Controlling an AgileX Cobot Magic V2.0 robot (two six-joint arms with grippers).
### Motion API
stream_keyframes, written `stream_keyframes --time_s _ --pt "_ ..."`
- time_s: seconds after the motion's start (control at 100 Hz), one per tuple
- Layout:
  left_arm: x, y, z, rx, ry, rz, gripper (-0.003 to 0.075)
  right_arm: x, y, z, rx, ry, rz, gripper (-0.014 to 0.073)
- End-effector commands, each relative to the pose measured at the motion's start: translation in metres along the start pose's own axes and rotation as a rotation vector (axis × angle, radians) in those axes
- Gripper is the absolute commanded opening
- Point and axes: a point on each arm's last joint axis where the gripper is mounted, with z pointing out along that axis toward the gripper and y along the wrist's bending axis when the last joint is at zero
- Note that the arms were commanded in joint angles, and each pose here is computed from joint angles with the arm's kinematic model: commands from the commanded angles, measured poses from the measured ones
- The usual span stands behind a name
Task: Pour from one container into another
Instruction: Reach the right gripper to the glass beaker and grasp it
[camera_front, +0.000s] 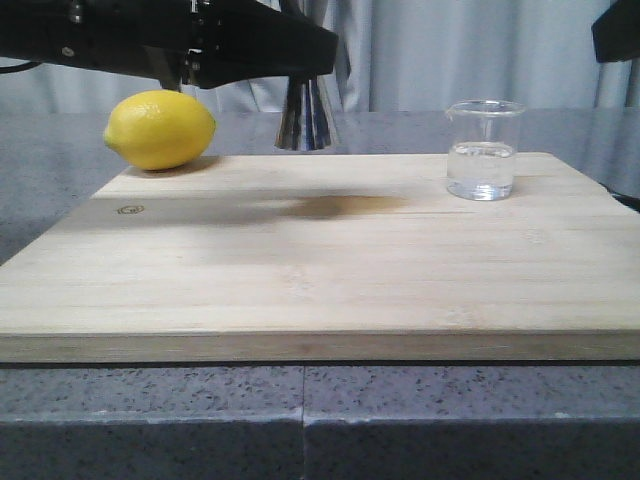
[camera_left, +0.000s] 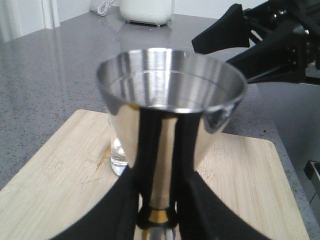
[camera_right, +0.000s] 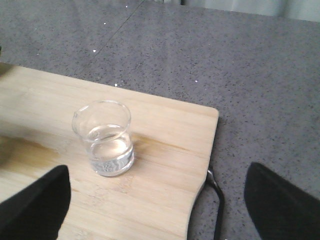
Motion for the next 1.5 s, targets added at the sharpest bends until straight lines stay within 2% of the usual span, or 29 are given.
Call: stream_keyframes --time_s 0.0,0.24,0.53,0.94,1.49 --pt "-0.034 -0.013 -0.004 0.064 -0.148 0.038 0.0073 -0.009 0.0 -0.001 0.003 -0.126 -0.029 0.0648" --pt "-0.034 -0.013 -0.004 0.064 -0.148 0.038 0.0073 0.018 0.001 0.004 0.003 -0.133 -0.028 0.0648" --pt "-0.034 -0.013 -0.004 0.064 -0.148 0.038 0.0073 0.02 0.001 0.018 0.0 -0.159 -0.027 0.0648" --pt "-0.034 -0.013 -0.004 0.064 -0.148 0.038 0.0073 0.035 0.03 0.064 -0.119 -0.171 -0.065 0.0648" --pt "-0.034 -0.013 -0.004 0.064 -0.148 0.038 0.0073 0.041 0.034 0.093 -0.123 -0.33 -0.058 0.0648"
